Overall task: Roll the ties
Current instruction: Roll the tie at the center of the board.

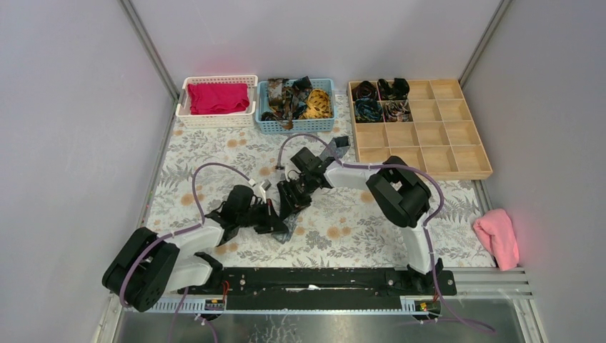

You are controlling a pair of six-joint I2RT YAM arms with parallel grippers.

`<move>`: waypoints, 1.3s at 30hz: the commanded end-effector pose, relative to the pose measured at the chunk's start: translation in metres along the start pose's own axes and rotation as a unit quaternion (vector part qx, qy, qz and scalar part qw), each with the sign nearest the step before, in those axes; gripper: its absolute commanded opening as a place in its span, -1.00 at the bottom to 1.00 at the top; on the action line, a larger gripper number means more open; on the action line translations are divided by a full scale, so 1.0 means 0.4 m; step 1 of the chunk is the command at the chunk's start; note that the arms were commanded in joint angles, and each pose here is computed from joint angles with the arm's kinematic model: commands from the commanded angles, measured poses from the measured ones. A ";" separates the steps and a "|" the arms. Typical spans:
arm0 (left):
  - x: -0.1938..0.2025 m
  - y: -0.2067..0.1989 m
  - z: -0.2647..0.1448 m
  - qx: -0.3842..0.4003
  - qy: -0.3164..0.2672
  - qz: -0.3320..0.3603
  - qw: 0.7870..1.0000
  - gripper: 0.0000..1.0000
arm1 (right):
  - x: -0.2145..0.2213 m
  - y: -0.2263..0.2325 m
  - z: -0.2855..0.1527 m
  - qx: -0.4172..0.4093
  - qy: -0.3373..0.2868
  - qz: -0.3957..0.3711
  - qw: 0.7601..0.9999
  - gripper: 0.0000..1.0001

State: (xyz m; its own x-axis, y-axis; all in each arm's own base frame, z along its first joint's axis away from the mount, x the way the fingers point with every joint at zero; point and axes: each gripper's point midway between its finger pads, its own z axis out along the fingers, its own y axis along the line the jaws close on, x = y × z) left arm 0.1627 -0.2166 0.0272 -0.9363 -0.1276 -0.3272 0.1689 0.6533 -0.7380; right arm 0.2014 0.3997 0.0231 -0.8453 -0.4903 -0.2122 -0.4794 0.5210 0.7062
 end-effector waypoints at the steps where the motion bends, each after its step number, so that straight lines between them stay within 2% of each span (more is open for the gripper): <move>1: 0.017 0.081 0.007 -0.073 -0.001 -0.009 0.997 -1.00 | -0.034 -0.059 -0.059 0.115 -0.048 -0.024 0.992 0.06; 6: 0.010 0.073 0.003 -0.072 -0.006 -0.006 0.997 -1.00 | -0.054 -0.051 -0.135 0.177 -0.092 -0.028 0.979 0.08; 8: 0.000 0.054 -0.001 -0.060 -0.012 0.001 0.998 -1.00 | -0.048 -0.052 -0.154 0.192 -0.104 -0.024 0.976 0.02; 14: -0.081 -0.053 -0.037 -0.012 -0.057 0.031 0.998 -1.00 | 0.011 -0.051 -0.151 0.224 -0.102 -0.030 0.969 -0.61; 19: -0.160 -0.107 -0.071 -0.013 -0.113 0.030 0.993 -1.00 | 0.073 -0.034 -0.110 0.234 -0.089 -0.034 0.967 -0.88; 23: -0.177 -0.041 -0.077 -0.085 -0.136 -0.007 0.987 -1.00 | 0.119 -0.034 -0.073 0.237 -0.087 -0.028 0.967 -0.93; 29: -0.127 0.079 -0.055 -0.140 -0.117 -0.086 0.979 -1.00 | 0.167 -0.033 -0.047 0.246 -0.115 -0.029 0.962 -0.99; 34: -0.108 0.123 -0.057 -0.175 -0.112 -0.092 0.974 -1.00 | 0.195 -0.033 -0.005 0.267 -0.122 -0.049 0.955 -1.00; 39: -0.090 0.132 -0.053 -0.170 -0.106 -0.087 0.976 -1.00 | 0.180 -0.044 0.046 0.271 -0.126 -0.053 0.953 -1.00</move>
State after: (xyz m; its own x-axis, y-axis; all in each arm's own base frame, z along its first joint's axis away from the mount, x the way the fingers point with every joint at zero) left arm 0.2001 -0.1670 0.0198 -0.8570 -0.3812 -0.3467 -0.1236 0.8052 -0.5800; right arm 0.1390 0.3721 0.0110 -0.7769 -0.4136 -0.4747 -0.5856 0.7517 0.3034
